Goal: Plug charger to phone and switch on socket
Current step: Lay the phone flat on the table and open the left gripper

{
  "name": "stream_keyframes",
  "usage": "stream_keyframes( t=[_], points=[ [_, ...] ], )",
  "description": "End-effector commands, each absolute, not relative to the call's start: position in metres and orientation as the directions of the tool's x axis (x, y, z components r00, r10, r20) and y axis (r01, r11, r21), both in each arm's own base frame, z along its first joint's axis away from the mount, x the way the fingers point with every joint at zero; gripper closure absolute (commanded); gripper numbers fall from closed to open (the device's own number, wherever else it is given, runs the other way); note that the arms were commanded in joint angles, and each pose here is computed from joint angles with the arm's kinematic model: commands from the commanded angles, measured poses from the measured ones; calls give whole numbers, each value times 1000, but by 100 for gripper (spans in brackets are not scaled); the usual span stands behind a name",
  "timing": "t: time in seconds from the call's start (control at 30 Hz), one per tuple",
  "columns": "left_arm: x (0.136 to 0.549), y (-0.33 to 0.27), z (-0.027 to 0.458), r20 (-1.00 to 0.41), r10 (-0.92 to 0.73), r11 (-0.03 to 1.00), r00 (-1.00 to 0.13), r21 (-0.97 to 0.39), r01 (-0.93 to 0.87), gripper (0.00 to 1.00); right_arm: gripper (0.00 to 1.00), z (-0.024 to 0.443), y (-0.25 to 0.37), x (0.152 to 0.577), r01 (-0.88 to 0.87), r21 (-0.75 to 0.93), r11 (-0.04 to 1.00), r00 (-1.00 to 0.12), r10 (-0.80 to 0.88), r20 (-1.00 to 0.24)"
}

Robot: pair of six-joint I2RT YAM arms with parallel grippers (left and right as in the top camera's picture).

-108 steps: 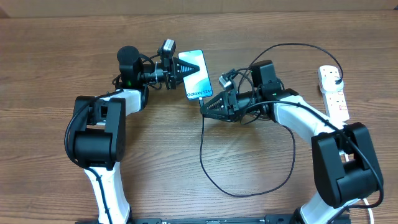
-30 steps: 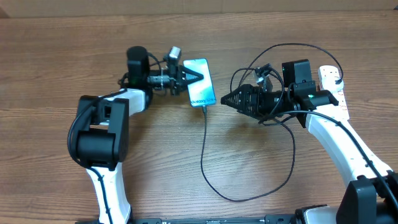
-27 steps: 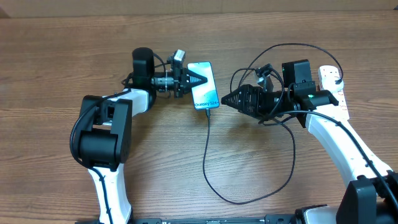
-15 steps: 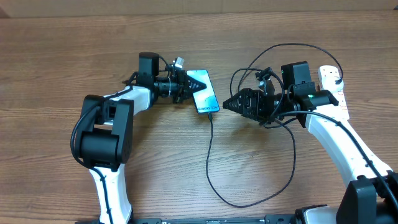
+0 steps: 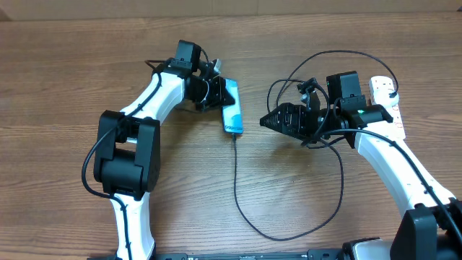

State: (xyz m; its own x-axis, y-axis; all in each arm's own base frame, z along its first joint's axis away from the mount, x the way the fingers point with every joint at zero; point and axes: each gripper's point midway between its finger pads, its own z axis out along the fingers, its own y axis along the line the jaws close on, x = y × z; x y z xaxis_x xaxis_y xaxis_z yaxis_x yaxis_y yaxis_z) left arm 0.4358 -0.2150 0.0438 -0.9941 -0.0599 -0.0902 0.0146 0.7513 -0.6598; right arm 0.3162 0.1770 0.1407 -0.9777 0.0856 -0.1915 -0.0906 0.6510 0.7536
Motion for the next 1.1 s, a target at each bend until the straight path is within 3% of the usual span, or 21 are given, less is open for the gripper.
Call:
stream_keyframes(
  t=[0.0, 0.13, 0.33, 1.07],
  points=[
    [447, -200, 39, -178, -21, 820, -984, -567, 85, 96, 0, 144, 176, 318, -110, 744, 659, -973, 82, -216],
    [446, -198, 38, -170, -24, 825, -985, -561, 77, 93, 0, 144, 176, 318, -109, 744, 659, -973, 82, -216],
    [440, -197, 36, -140, -29, 829, -990, -557, 55, 58, 0, 143, 176, 316, -102, 744, 660, -975, 82, -206],
    [424, -176, 1, -42, -42, 894, -998, -448, -18, 56, 0, 142, 176, 314, -90, 744, 662, -978, 83, -192]
  ],
)
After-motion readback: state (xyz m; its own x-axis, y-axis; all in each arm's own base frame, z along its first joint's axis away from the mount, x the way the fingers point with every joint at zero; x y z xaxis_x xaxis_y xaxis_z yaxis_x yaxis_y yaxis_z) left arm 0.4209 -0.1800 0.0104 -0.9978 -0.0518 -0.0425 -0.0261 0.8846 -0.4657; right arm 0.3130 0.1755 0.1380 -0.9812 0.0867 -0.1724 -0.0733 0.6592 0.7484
